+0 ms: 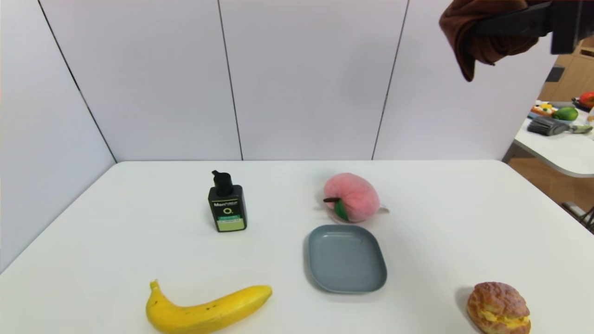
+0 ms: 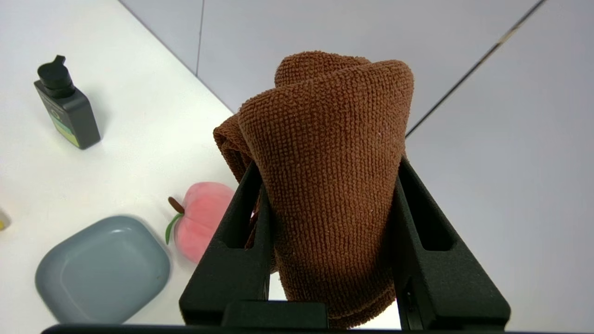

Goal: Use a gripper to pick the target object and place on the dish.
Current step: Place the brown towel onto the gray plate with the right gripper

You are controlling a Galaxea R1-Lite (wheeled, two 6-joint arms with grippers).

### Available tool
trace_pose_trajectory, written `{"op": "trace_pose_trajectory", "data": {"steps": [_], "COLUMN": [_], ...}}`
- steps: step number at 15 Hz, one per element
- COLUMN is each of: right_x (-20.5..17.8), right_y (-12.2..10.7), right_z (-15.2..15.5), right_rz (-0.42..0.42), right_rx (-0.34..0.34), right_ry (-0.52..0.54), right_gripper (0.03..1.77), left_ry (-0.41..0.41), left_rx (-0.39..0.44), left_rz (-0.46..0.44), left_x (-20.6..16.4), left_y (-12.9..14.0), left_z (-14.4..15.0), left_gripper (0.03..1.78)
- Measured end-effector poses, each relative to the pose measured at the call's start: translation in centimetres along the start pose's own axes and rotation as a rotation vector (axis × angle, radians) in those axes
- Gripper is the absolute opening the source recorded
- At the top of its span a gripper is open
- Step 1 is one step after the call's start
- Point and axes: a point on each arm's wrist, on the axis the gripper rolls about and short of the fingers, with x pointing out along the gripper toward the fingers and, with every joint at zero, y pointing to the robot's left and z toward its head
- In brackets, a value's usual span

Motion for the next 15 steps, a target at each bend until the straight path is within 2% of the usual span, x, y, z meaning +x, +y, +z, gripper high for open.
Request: {"op": "trace_pose_trajectory", "data": {"steps": [4,7,11,13,15], "right_x": [-5.0,-6.9,-8.5,-8.3,-7.3], "right_y": [2.4,4.4,7.8,9.1,9.7], "right_z": [0.3,-1.8,-5.5,-6.5,-7.1], "right_rz": [-0.032,0.001,0.127,0.213,0.269], "right_rx": [-0.007,0.025,0.059,0.045,0.000], "right_ry": [-0.010,0.041,0.099,0.102,0.105], "right_gripper": [0.70,0.70,0.70,0.70,0.70], "left_ry": [0.000,0.000,0.000,0.000,0.000], "left_rx": [0.000,0.000,0.000,0.000,0.000], "left_rz": [0.000,0.000,0.000,0.000,0.000], "left_x": [0.0,0.0,0.0,0.0,0.0], "left_y": [0.0,0.0,0.0,0.0,0.0], "left_z": [0.0,0.0,0.0,0.0,0.0], "left_gripper": [1.69,1.69,1.69,1.69,1.69]}}
